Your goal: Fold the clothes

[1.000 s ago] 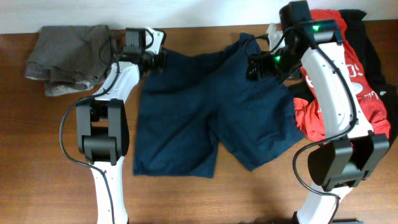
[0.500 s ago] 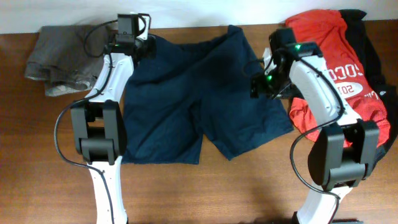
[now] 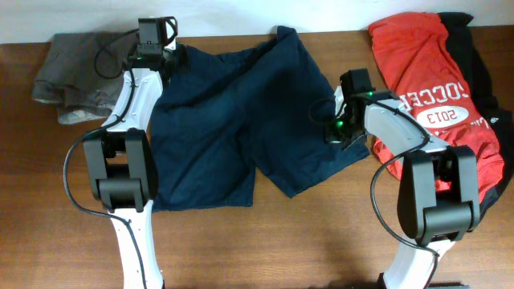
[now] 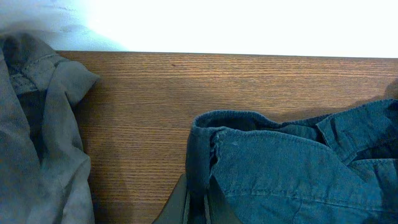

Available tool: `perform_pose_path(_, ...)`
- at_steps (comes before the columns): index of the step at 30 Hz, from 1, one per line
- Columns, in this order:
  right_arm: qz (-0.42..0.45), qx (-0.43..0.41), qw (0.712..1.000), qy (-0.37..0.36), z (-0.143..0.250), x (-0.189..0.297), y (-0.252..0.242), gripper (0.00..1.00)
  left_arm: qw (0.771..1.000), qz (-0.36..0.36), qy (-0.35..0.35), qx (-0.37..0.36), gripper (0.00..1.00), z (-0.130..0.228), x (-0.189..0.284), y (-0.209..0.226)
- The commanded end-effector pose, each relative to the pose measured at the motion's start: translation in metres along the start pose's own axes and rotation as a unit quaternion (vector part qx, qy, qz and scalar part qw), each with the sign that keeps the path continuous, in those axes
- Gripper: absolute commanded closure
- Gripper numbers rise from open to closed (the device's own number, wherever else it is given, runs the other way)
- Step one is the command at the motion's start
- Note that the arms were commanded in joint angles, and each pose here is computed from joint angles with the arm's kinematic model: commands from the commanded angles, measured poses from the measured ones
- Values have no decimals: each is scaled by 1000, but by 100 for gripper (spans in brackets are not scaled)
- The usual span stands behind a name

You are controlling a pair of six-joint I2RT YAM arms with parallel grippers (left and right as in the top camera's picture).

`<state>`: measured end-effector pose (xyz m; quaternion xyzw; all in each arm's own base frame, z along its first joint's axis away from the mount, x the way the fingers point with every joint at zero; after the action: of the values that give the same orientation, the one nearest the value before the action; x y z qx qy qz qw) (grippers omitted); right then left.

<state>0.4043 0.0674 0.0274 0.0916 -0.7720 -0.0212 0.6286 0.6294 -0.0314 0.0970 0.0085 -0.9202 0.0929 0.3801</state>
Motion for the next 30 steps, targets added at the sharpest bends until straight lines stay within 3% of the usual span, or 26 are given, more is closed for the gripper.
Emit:
perform_pose_path(1,15,-7,1000,17,12,-20,-8,96,1000,-6,-3,9,99,-3,-2,2)
perform_pose_path(12,49,-30,996,64,36,-52,-28,96,999,-16,-8,35,100,-8,-1,20)
perform_pose_path(20,53,-55,993,92,57,-62,-41,96,992,-47,-76,90,99,-41,4,56)
perform_pose_path(27,54,-72,991,95,61,-62,-51,96,987,-36,-125,93,99,-65,8,58)
perform_pose_path(28,52,-73,991,95,61,-62,-51,96,987,-35,-126,92,98,-66,8,58)
perform_pose_path(29,52,-74,991,95,61,-62,-51,96,987,-35,-125,92,89,-65,8,57)
perform_pose_path(30,52,-74,991,95,61,-62,-51,96,987,-35,-123,92,72,-64,8,57)
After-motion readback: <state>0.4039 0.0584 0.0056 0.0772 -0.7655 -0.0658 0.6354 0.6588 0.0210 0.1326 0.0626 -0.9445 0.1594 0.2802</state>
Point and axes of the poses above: each gripper's point midway between its finger pads, its own x axis back along the fingers, its own y axis along the line the jaws close on, z = x × y, the point moved 1 cm from there along x, back along the fingers, and after that the axes turned 8 degrees about x, right-handed, at the moved point
